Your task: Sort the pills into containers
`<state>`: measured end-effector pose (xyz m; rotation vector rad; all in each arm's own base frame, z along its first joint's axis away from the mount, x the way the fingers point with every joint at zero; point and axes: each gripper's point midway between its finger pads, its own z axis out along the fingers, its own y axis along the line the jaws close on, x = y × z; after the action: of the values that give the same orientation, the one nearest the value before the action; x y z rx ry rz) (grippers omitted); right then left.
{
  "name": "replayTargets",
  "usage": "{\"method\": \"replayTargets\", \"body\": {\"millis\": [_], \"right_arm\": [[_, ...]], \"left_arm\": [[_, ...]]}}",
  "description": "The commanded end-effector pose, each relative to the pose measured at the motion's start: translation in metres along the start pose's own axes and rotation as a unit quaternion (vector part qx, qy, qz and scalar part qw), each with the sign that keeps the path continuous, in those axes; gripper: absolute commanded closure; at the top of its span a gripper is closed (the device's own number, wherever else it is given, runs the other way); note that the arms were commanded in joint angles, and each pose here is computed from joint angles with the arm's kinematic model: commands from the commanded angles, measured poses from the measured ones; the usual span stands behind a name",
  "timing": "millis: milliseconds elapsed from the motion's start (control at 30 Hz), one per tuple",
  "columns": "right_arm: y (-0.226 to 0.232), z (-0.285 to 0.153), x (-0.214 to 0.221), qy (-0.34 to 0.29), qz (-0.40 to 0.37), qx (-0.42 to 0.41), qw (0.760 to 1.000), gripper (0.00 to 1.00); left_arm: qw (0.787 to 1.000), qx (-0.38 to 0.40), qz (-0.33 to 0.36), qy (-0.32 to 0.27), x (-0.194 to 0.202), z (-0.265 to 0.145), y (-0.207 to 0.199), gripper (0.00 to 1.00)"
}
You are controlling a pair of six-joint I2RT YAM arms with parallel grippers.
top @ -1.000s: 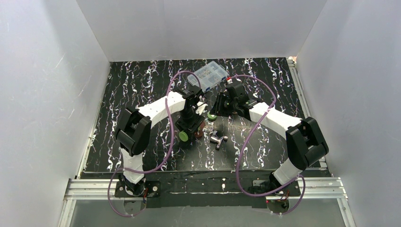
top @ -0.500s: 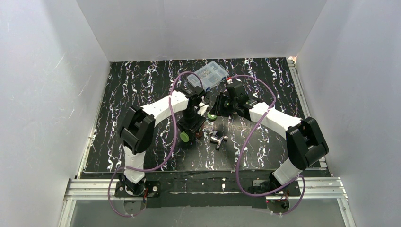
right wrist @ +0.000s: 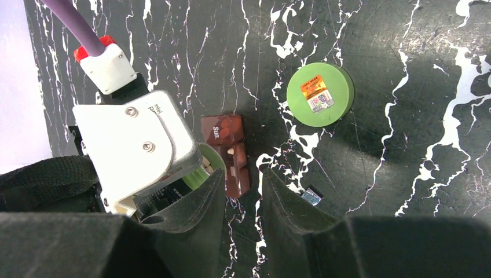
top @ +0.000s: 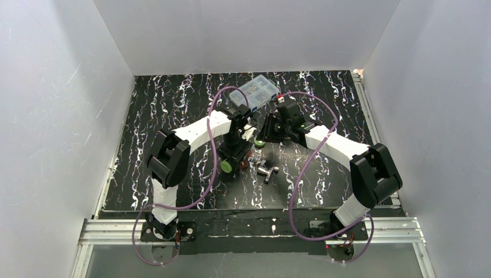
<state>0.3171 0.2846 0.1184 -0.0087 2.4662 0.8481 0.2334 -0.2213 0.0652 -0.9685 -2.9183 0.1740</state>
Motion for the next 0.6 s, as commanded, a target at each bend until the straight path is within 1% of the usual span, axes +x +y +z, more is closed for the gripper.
{"method": "replayTargets", "body": {"millis": [0,400,567], "right_arm": [[0.009,-0.008,-0.009,-0.020,-0.005,-0.018,1.000,0.63],[0.008,-0.007,-0.008,-0.019,-0.005,-0.018,1.000,0.63],[0.008,-0.007,-0.008,-0.017,-0.006,-0.019,1.000,0.63]], "left_arm": [[0.999,0.004,0.005,-0.032,-0.007,-0.022,-0.005,1.00],[0.999,0.007,0.002,-0.038,-0.004,-0.025,-0.006,1.00],[0.998,0.050,-0.018,-0.042,0.002,-0.020,-0.010,1.00]]}}
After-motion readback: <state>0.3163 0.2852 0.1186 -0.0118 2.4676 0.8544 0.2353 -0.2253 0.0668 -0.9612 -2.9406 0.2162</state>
